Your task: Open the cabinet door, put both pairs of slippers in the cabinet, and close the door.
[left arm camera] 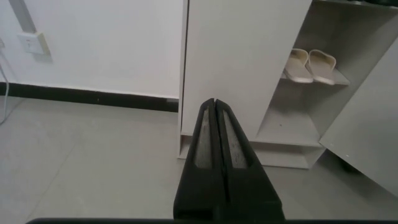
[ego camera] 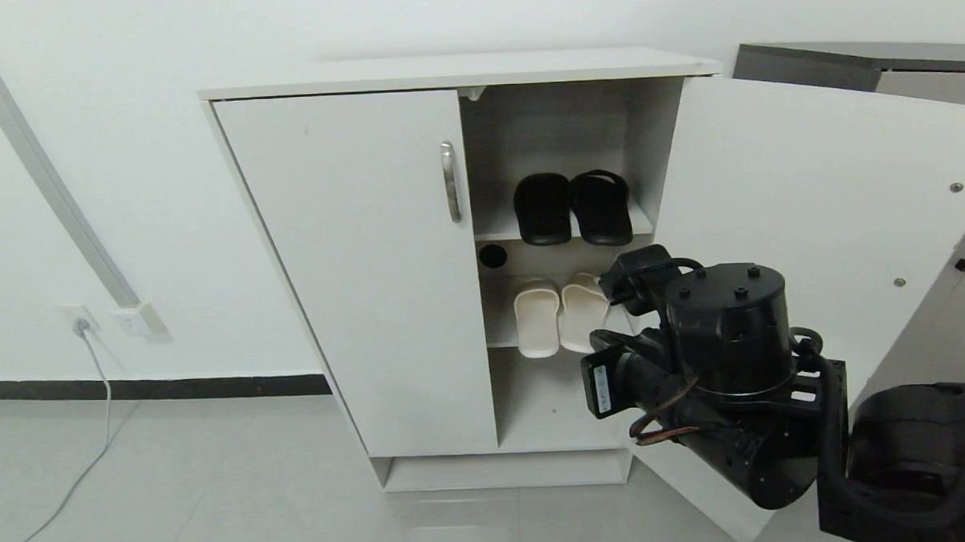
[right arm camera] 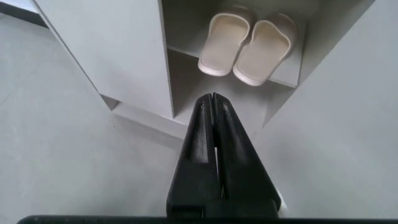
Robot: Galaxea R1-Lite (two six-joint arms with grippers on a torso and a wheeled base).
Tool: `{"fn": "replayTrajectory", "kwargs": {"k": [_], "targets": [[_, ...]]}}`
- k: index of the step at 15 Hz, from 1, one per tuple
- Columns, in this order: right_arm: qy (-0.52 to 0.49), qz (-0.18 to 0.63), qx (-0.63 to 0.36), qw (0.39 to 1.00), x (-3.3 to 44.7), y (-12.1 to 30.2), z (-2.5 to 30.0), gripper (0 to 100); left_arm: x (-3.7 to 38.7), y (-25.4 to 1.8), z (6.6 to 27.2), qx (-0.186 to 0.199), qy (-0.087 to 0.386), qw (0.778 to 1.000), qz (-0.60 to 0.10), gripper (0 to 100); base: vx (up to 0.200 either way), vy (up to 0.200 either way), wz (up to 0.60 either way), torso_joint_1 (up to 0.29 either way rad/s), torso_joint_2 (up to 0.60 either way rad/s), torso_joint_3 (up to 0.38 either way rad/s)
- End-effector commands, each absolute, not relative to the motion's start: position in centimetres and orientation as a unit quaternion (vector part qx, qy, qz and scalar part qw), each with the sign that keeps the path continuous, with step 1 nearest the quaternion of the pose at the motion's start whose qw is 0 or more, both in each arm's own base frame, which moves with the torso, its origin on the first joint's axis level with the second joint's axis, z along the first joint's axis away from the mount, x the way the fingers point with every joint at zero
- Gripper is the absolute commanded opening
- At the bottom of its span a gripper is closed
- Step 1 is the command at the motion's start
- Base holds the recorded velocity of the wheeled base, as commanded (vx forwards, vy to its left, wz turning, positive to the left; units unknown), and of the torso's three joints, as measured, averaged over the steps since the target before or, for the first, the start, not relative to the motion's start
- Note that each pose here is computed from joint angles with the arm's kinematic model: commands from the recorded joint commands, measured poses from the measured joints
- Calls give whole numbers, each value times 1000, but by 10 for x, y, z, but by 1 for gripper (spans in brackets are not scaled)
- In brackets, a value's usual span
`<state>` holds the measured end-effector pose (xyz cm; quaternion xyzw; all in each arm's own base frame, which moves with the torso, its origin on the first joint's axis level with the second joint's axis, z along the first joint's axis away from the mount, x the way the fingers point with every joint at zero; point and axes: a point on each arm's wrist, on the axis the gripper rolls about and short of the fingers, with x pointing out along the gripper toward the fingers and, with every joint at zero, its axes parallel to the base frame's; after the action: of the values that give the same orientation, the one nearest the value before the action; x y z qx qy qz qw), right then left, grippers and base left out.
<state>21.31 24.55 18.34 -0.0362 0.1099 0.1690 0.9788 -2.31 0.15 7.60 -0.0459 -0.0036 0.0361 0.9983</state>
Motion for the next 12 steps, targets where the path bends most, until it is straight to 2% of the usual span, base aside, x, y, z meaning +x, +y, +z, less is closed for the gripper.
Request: {"fn": "replayTrajectory", "kwargs": {"k": [1, 12], "targets": [[108, 169, -36, 979, 214, 245, 180, 0, -23, 2, 76, -46, -3, 998, 37, 0, 0, 0, 0, 0, 0, 0], [115, 159, -42, 980, 219, 243, 174, 0, -23, 2, 76, -46, -3, 998, 37, 0, 0, 0, 0, 0, 0, 0]]}}
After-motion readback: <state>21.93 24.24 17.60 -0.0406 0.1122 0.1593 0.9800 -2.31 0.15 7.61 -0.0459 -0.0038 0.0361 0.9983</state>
